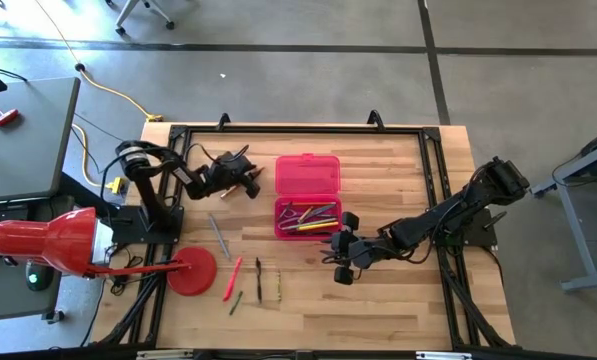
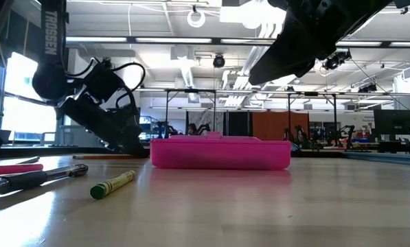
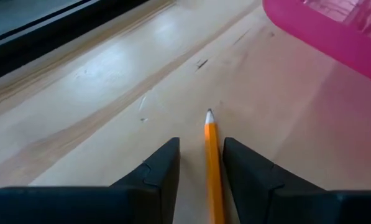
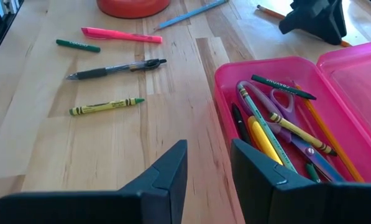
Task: Pick & place school supplies into a supply box
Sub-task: Put the orange pencil into the pink supply box
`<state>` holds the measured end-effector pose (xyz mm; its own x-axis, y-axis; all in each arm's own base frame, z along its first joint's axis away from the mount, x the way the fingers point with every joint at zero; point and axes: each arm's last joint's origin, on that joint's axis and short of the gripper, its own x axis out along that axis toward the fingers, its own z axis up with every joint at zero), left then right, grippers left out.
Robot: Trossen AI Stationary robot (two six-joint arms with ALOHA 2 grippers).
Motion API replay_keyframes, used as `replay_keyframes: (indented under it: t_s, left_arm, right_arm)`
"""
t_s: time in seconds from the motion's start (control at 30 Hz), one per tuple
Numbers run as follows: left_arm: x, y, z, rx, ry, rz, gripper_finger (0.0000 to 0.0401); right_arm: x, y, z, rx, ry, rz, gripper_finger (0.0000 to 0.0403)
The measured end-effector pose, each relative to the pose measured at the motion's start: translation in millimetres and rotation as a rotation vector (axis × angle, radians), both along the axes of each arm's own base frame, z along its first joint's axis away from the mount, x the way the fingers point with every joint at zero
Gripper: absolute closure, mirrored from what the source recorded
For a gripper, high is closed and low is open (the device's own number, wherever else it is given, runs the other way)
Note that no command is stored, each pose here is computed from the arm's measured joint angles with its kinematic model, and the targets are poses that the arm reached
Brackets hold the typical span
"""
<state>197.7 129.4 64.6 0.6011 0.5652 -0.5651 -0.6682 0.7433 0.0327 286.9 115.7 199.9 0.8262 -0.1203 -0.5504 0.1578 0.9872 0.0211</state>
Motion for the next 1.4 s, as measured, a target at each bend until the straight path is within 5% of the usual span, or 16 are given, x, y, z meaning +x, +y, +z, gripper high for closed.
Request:
replay_keyframes:
  t_s: [0.53, 0.77, 1.4]
  left_arm:
    - [-3, -2, -4, -0.044, -0.014, 0.057, 0.0307]
    - [-1, -4, -5, -0.062, -0.039, 0.073, 0.0378]
    - [5, -3, 7, -0.097, -0.237, 0.078, 0.0377]
  right_arm:
    - [0, 0, 0, 0.001, -0.001, 0.003, 0.0302]
    - [0, 0, 0, -0.002, -0.001, 0.005, 0.0302]
    - [0, 0, 0, 0.003, -0.001, 0.002, 0.0302]
